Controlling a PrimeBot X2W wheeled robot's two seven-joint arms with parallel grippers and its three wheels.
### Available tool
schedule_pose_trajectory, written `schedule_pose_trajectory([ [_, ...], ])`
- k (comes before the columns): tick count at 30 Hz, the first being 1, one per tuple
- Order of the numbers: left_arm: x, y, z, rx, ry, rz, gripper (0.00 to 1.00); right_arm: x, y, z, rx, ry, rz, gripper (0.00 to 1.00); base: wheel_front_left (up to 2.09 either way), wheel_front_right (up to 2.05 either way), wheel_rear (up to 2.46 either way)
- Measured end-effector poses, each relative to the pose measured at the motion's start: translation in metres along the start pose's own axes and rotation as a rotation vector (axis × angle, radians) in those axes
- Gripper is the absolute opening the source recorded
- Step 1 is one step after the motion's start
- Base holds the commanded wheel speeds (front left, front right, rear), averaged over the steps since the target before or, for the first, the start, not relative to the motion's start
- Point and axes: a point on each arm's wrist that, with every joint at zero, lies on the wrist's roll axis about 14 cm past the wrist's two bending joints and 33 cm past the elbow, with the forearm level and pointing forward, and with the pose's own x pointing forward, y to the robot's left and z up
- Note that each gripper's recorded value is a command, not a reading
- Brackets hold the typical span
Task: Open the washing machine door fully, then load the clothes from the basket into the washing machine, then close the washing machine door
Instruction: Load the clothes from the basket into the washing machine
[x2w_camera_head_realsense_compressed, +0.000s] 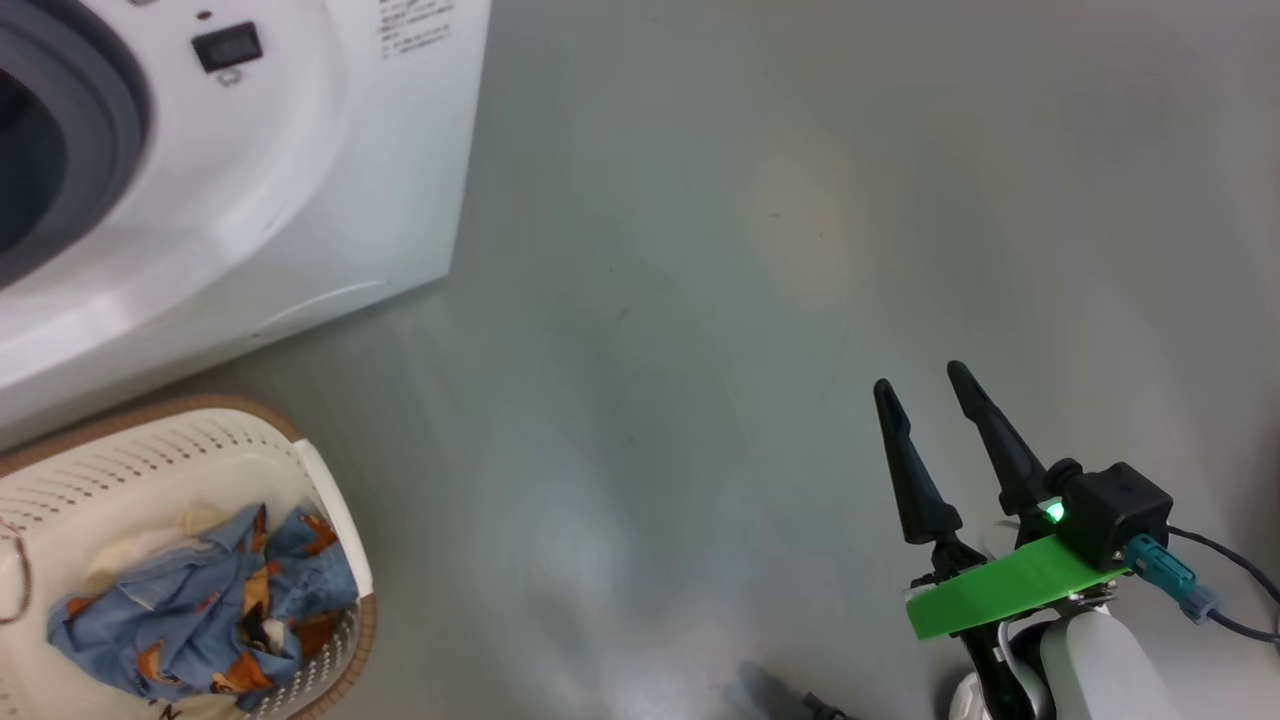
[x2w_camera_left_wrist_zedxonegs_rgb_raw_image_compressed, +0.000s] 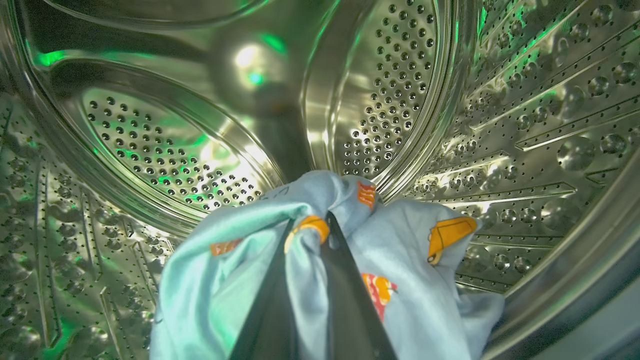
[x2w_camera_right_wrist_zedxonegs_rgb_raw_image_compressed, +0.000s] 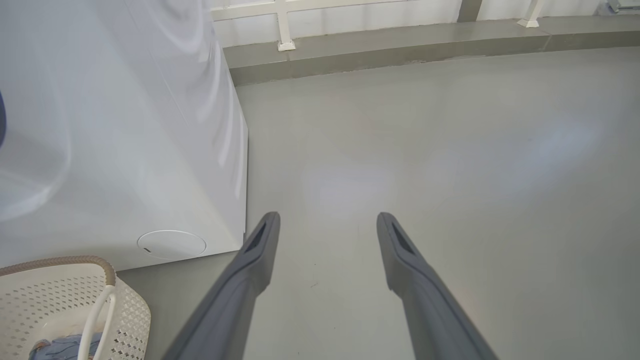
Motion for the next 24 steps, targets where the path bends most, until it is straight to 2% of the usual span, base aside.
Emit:
schedule_pose_trajectory([
  [8,0.032,0.003,-0.006,0.022,-0.020,-0.014,0.00,0.005,0.005,-0.020,-0.010,0.060,0.010,1.00,0.00,0.00,0.00],
  [17,0.062,0.011,0.005,0.029,-0.081,-0.002,0.00,0.007,-0.001,-0.026,-0.025,0.081,-0.005,1.00,0.00,0.00,0.00],
  [24,0.072,0.009,-0.028,0.033,0.019,-0.006,0.00,0.006,-0.003,-0.032,-0.036,0.103,-0.013,1.00,0.00,0.00,0.00],
])
